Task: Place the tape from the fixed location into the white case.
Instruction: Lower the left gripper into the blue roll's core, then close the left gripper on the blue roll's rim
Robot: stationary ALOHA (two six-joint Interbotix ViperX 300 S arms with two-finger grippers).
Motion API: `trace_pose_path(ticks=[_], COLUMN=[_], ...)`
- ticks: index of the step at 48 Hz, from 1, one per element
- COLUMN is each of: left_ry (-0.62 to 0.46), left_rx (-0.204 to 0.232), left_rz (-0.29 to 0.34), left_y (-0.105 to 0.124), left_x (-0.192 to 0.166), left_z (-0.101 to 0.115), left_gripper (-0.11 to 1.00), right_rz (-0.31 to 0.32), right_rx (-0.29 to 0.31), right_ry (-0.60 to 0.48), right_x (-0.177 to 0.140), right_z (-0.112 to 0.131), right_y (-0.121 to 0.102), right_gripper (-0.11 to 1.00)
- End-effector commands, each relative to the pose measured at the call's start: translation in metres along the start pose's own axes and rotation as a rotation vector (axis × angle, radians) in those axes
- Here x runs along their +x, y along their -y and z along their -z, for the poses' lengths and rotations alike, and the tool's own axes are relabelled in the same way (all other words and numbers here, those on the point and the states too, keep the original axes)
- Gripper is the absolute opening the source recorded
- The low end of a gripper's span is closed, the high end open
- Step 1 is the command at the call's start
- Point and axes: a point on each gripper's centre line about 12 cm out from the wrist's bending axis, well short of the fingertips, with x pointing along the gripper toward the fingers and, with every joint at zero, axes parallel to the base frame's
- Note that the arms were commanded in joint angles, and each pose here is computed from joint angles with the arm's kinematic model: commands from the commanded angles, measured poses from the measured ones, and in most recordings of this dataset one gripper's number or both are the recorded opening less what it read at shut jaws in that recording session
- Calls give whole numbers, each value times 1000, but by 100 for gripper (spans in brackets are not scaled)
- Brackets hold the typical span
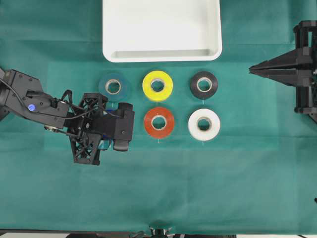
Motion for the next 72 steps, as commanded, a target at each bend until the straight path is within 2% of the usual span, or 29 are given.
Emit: trace_pose_path(ticks=[1, 37, 54, 72], left_ry=[27, 48, 30, 60], left_rx=[-1, 3, 8, 11], left_rz=[4, 9, 9, 13], left_y=[1, 3, 6, 10], left_x=[-6, -13, -37, -96], left_z=[-6, -12, -21, -43], left_gripper=[25, 25, 25, 25], right_rz=[0, 0, 0, 2], right_rx=[-2, 0, -2, -1], right_ry=[18, 17, 15, 14], right_x=[2, 3, 3, 3], right_z=[-8, -8, -8, -10], right_y=[0, 0, 0, 0], right_gripper=[0, 0, 0, 0])
